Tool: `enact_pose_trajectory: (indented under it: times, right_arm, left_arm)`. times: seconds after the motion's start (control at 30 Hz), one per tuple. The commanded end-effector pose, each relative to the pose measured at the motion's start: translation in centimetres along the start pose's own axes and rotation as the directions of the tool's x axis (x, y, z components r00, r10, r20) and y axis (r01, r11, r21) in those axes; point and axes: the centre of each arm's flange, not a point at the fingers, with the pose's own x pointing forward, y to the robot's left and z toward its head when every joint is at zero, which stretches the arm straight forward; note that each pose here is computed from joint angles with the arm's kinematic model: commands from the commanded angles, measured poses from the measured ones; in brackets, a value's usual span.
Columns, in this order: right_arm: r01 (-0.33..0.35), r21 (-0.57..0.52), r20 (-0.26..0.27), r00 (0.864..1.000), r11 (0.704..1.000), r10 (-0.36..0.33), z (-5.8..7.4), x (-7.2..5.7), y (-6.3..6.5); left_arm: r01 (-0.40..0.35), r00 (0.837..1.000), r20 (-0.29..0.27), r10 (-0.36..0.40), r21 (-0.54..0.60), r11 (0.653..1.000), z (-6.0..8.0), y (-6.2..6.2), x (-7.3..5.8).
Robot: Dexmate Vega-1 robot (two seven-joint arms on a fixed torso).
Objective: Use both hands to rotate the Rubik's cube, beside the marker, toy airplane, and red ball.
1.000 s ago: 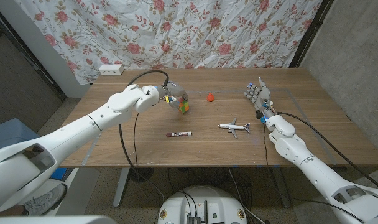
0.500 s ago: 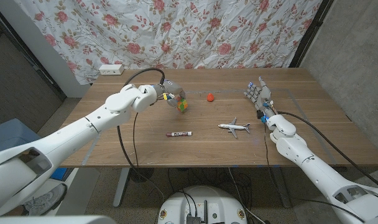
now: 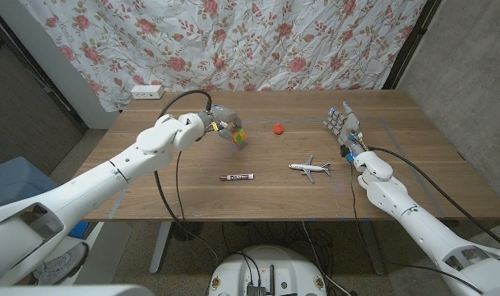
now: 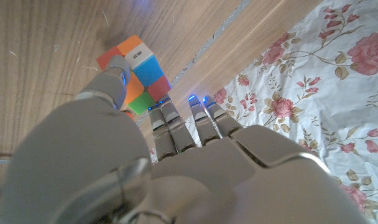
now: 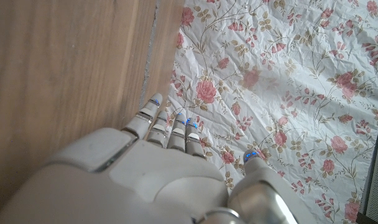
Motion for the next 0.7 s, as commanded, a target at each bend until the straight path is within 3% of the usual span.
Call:
enact_pose_trajectory:
  times: [0.03, 0.37, 0.7]
  right_arm:
    - [0.005, -0.006, 0.0, 1.0, 1.0, -0.005, 0.1, -0.2, -0.1]
    - [0.002, -0.015, -0.003, 1.0, 1.0, -0.002, 0.0, 0.1, -0.1]
    - [-0.001, -0.025, -0.003, 1.0, 1.0, 0.001, 0.1, 0.3, -0.2]
  left_arm:
    - [-0.03, 0.997, -0.069, 0.023, -0.102, 0.994, -0.7, -0.5, -0.8]
    - [-0.062, 0.993, -0.113, 0.039, -0.205, 0.977, -1.2, -1.0, -1.2]
    - [-0.115, 0.985, -0.163, 0.061, -0.347, 0.931, -1.7, -1.7, -1.6]
